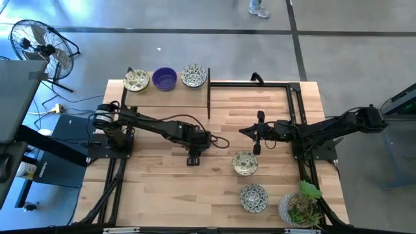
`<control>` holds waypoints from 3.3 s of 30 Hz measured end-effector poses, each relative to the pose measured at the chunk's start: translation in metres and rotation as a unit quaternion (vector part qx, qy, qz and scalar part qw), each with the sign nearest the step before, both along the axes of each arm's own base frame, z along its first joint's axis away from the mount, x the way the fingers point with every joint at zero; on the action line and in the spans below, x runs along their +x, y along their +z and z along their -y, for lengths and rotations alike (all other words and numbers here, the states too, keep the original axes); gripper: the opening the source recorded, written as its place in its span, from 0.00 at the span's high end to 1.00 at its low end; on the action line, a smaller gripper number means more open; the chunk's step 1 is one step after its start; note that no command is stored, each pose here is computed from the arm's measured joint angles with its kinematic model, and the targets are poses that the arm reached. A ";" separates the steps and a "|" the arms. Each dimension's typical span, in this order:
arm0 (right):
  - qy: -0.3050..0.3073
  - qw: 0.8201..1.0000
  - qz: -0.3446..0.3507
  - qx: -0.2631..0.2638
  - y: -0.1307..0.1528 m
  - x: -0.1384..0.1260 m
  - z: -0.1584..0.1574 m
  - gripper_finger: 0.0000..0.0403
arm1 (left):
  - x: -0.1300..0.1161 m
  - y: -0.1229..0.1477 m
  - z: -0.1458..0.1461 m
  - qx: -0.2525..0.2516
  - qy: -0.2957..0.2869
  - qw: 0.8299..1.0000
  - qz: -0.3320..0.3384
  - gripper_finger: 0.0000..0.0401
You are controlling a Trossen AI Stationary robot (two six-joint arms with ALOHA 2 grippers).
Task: Pick & Place Mini bowls
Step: Stack the blue bowl on the stacked blue bowl on the shelf
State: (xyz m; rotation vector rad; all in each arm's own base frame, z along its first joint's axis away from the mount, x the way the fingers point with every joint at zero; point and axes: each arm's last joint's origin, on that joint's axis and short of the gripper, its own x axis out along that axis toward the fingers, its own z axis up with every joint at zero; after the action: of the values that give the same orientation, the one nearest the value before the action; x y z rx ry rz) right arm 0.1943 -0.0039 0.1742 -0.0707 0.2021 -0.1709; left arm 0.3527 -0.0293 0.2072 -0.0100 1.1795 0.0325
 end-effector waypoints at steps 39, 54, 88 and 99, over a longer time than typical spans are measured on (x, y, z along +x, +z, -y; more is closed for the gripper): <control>0.002 1.000 -0.004 -0.003 -0.001 0.000 0.000 1.00 | -0.001 -0.013 -0.001 0.031 -0.057 0.997 -0.042 0.98; 0.005 1.000 -0.005 -0.003 -0.001 0.000 0.000 1.00 | -0.047 0.080 -0.005 0.044 -0.067 0.997 0.011 1.00; 0.022 1.000 0.005 0.001 -0.001 0.002 -0.001 1.00 | -0.158 0.213 -0.157 0.162 0.110 0.981 -0.005 1.00; 0.023 1.000 0.005 0.001 -0.001 0.002 -0.001 1.00 | -0.158 0.197 -0.207 0.123 0.112 0.986 0.002 1.00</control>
State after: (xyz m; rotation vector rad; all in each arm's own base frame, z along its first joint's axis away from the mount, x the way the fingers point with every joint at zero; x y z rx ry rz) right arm 0.1963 -0.0026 0.1736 -0.0731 0.1899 -0.1260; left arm 0.1943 0.1779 0.4038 0.0744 1.1598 0.3755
